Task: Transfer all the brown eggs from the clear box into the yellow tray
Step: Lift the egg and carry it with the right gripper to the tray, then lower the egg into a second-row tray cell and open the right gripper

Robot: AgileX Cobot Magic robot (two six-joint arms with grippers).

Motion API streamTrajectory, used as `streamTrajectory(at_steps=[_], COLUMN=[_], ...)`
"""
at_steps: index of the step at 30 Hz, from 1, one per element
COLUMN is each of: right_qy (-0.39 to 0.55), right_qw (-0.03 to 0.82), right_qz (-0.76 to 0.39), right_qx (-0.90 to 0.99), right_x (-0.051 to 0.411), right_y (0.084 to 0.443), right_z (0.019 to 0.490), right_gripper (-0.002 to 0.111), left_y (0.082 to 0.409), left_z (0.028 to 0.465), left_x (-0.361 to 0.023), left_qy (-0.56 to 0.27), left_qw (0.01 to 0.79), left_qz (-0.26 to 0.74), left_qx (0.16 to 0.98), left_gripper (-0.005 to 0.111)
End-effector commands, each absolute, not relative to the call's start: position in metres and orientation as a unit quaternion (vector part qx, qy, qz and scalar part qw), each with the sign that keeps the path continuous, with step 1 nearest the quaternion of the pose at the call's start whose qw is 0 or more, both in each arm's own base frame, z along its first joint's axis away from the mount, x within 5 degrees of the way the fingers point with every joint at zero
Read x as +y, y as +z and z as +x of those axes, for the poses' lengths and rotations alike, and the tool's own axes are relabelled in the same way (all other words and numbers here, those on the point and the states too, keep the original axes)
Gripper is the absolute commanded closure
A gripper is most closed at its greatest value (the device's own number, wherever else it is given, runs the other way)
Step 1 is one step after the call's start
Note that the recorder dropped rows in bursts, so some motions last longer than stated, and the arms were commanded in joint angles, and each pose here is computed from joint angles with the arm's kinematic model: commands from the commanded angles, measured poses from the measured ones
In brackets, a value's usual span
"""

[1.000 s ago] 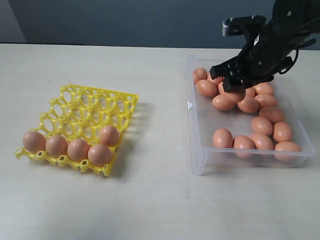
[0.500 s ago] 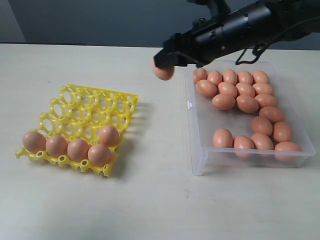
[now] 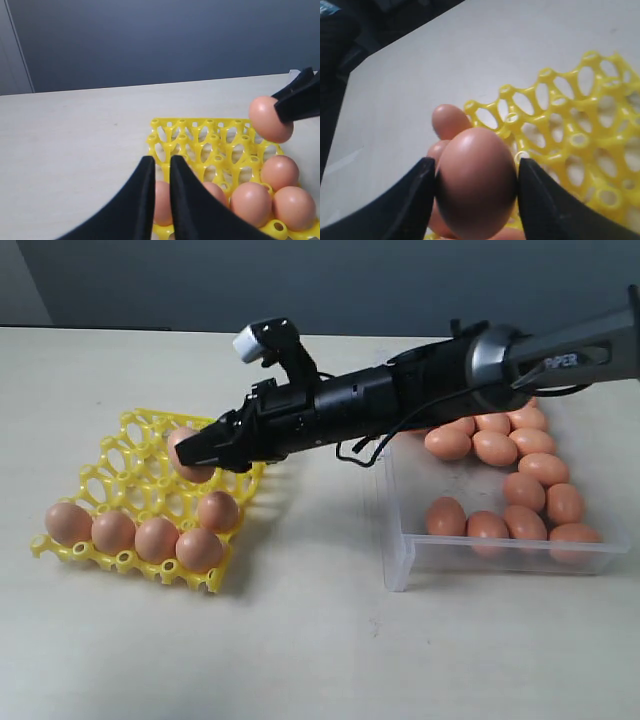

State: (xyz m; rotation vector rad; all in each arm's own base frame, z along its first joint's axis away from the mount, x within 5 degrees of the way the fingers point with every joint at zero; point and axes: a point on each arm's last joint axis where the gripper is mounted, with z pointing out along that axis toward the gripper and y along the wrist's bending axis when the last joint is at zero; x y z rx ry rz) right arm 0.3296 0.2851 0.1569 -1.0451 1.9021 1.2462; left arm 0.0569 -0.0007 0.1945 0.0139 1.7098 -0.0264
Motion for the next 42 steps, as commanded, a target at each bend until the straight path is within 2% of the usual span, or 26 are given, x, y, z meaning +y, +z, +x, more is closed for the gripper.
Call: streamTrajectory(at_steps=[1, 11, 21, 27, 30, 34, 37, 42], right_qy=[0.517, 0.553, 0.544, 0.505, 0.492, 0.487, 0.487, 0.487], right_qw=[0.305, 0.297, 0.281, 0.29, 0.296, 0.299, 0.299, 0.299], right_qz=[-0.42, -0.432, -0.424, -0.427, -0.432, -0.434, -0.434, -0.434], right_qx=[0.681, 0.648, 0.667, 0.692, 0.695, 0.696, 0.696, 0.696], right_x=[0.294, 0.305, 0.308, 0.319, 0.326, 0.328, 0.328, 0.328], right_y=[0.147, 0.135, 0.112, 0.107, 0.108, 0.109, 0.109, 0.109], right_z=[0.328, 0.338, 0.339, 0.338, 0.337, 0.338, 0.338, 0.338], right_gripper=[0.108, 0.108, 0.108, 0.108, 0.104, 0.09, 0.085, 0.085], left_y=[0.193, 0.193, 0.193, 0.193, 0.193, 0.193, 0.193, 0.193], left_z=[0.058, 0.058, 0.058, 0.058, 0.058, 0.058, 0.058, 0.058], left_x=[-0.001, -0.001, -0.001, -0.001, -0.001, -0.001, -0.001, -0.001], left_qy=[-0.012, -0.012, -0.012, -0.012, -0.012, -0.012, -0.012, -0.012], left_qw=[0.654, 0.654, 0.654, 0.654, 0.654, 0.654, 0.654, 0.654], left_qz=[0.007, 0.007, 0.007, 0.007, 0.007, 0.007, 0.007, 0.007], left_qx=[0.757, 0.757, 0.757, 0.757, 0.757, 0.757, 0.757, 0.757], left_gripper=[0.095, 0.095, 0.095, 0.095, 0.095, 0.095, 0.095, 0.095])
